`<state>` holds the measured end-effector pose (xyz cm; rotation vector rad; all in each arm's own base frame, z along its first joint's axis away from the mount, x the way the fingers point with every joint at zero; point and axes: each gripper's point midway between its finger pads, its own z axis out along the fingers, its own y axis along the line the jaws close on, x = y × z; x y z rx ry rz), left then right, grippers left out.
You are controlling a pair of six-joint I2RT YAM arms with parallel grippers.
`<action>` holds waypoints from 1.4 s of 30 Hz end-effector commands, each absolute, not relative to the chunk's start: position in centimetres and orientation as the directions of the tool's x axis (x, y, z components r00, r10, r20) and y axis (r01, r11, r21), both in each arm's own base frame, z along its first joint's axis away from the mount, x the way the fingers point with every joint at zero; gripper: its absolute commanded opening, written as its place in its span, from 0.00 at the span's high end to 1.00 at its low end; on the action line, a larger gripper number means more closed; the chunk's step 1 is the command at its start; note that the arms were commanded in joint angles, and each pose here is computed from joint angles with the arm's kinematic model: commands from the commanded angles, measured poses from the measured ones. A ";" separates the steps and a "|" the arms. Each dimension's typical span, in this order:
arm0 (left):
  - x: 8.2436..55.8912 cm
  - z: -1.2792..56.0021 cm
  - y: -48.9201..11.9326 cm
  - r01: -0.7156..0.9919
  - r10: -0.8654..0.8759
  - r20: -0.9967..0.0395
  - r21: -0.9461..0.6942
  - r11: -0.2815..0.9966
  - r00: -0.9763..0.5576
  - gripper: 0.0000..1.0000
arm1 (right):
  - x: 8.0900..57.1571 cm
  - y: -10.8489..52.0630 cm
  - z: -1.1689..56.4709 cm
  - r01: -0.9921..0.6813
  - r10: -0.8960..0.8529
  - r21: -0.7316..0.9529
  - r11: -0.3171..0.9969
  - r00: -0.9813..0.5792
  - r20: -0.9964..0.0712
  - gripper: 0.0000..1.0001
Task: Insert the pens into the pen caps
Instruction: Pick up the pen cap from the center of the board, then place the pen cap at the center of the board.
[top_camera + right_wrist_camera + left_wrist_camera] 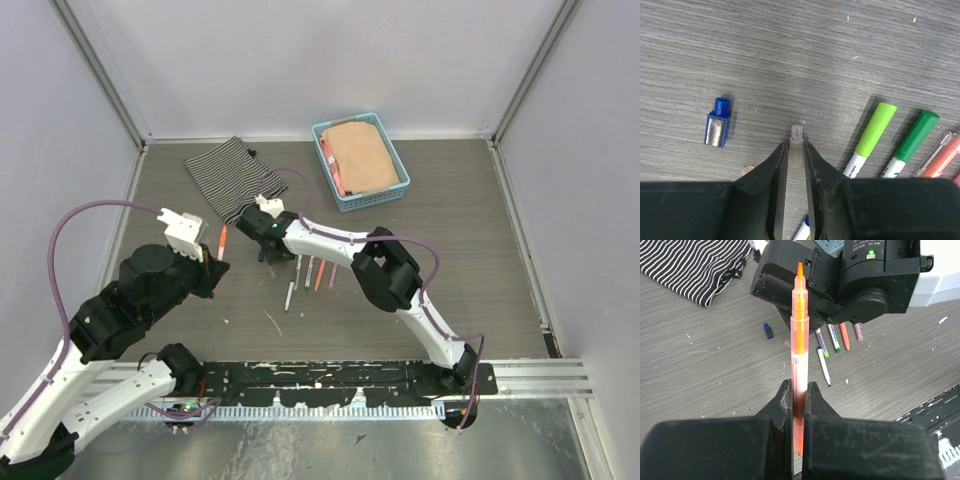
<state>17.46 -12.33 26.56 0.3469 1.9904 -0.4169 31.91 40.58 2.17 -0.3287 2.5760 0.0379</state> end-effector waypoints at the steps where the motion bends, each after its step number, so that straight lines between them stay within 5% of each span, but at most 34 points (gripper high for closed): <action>1: 17.5 26.6 -12.5 0.426 0.064 -0.902 -0.138 0.894 -0.427 1.00 | 29.1 39.6 1.2 -0.307 -0.303 -0.056 0.950 -0.865 -0.401 0.74; 6: 17.6 26.6 -12.6 0.427 0.060 -0.903 -0.141 0.893 -0.425 1.00 | 29.2 39.5 1.2 -0.309 -0.305 -0.057 0.949 -0.866 -0.397 0.81; 20: 18.1 27.9 -14.1 0.459 0.012 -0.916 -0.189 0.868 -0.400 1.00 | 31.1 39.2 13.7 -0.305 -0.167 0.089 0.948 -0.714 -0.680 0.92; 34: 19.8 25.9 -16.7 0.451 0.045 -0.872 -0.207 0.868 -0.487 1.00 | 20.9 24.1 9.1 -0.144 -0.069 0.108 0.984 -0.855 -0.515 0.92; 42: 20.4 25.0 -16.9 0.442 0.084 -0.859 -0.174 0.880 -0.505 1.00 | 15.3 20.7 5.2 -0.137 -0.082 0.131 0.982 -0.930 -0.358 0.91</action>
